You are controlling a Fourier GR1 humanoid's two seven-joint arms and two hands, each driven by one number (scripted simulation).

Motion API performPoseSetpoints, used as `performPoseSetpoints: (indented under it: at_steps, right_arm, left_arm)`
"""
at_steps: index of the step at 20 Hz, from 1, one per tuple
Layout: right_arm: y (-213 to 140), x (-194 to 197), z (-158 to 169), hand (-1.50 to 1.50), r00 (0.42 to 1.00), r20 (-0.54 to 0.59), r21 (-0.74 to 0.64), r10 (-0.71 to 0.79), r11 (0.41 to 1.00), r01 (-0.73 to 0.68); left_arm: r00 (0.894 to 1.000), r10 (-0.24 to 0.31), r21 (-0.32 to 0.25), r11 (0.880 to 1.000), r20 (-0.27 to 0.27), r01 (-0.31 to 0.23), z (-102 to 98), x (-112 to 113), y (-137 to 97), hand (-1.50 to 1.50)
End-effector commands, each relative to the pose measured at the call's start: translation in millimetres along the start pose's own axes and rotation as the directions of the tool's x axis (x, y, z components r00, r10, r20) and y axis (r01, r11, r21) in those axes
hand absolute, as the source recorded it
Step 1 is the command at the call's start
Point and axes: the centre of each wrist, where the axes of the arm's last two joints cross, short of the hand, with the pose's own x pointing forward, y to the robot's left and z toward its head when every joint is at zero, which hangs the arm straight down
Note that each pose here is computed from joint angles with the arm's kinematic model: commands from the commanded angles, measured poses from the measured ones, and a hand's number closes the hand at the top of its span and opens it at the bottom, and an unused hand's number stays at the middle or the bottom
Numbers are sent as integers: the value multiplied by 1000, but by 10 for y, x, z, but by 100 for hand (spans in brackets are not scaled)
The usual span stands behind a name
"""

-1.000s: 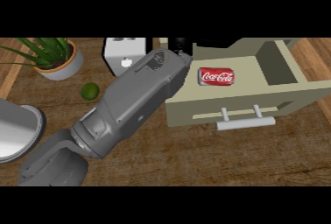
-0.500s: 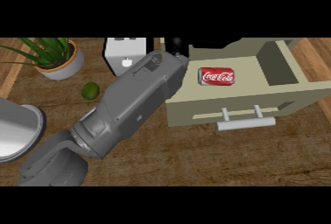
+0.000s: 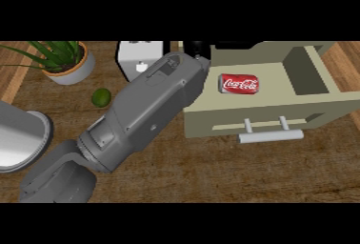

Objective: Pick up the can, place it into the drawer and close the drawer

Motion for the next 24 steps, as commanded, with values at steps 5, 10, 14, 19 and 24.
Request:
performPoseSetpoints:
  at_steps: [5,10,14,19,24]
  right_arm:
    - [329,135,-322,-150,966,80,60,244,967,-249]
    - [610,-73,-571,-150,939,87,122,333,932,-342]
    - [828,-94,-851,-150,903,110,92,415,900,-425]
    - [1254,-225,-1217,-150,846,135,104,517,841,-530]
    - [1436,-586,-1442,-150,777,171,193,606,752,-630]
  left_arm:
    - [999,20,5,1000,40,-21,36,77,-71,-150]
    - [999,41,-21,999,7,-41,40,30,-39,-150]
    - [1000,23,4,1000,-4,-23,18,-7,-2,-150]
    - [999,29,5,1000,-22,-29,1,-7,90,-150]
    - [1000,17,13,1000,-19,-17,-85,191,192,-150]
